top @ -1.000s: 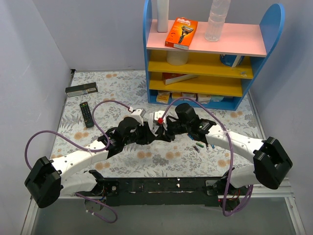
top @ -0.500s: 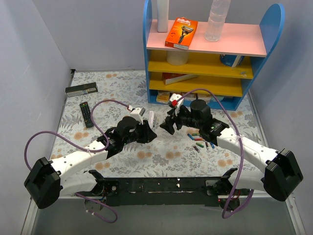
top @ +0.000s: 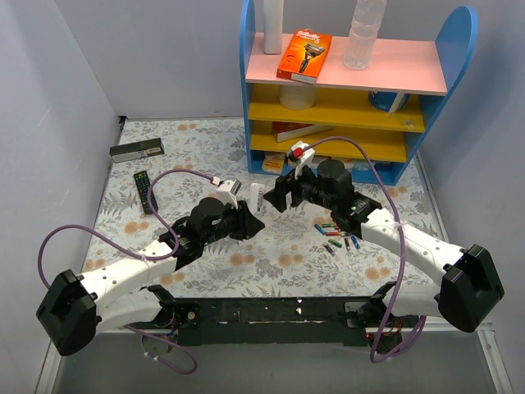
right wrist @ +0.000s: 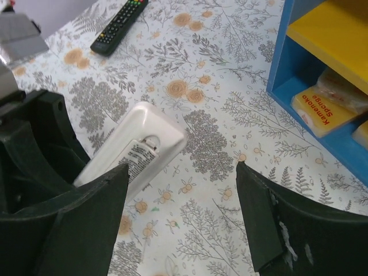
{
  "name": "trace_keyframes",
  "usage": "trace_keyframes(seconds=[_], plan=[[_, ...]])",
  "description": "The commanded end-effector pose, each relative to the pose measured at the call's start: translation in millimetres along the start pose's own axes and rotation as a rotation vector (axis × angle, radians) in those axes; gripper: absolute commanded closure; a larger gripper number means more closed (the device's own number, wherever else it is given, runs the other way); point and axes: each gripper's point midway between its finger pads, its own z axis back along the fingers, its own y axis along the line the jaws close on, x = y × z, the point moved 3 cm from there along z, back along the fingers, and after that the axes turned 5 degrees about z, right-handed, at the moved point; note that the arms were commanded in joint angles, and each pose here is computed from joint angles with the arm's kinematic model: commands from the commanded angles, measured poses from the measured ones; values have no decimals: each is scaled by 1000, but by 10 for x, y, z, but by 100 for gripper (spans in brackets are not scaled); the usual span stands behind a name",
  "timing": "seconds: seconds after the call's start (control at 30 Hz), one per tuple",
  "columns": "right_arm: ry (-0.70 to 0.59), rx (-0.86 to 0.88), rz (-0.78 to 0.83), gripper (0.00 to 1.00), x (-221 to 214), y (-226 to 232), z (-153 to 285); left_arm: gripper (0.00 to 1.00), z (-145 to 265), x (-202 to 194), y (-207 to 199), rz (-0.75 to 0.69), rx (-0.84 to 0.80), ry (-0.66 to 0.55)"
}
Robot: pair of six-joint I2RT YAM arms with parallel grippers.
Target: Load the batteries into the remote control
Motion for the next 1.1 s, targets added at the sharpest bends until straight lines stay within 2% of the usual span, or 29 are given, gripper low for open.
trace_keyframes(seconds=[0.0, 0.17, 0.37, 0.53, 1.0, 1.07], plan=[[-43, -47, -195, 17, 283, 16, -23, 100, 23, 112, -82, -23, -43, -47], [2, -12, -383, 11, 282, 146, -64, 100, -1, 173, -84, -31, -38, -80], [67, 2, -479, 9, 120, 241, -146, 100, -28, 228, -114, -31, -51, -108], [68, 40, -514, 9, 115, 321, -211, 100, -33, 226, -106, -30, -59, -121], [10, 54, -591, 24, 259, 361, -356, 100, -73, 159, -40, -54, -65, -124], [3, 53, -585, 30, 271, 351, -378, 100, -66, 157, -38, -55, -66, -125]])
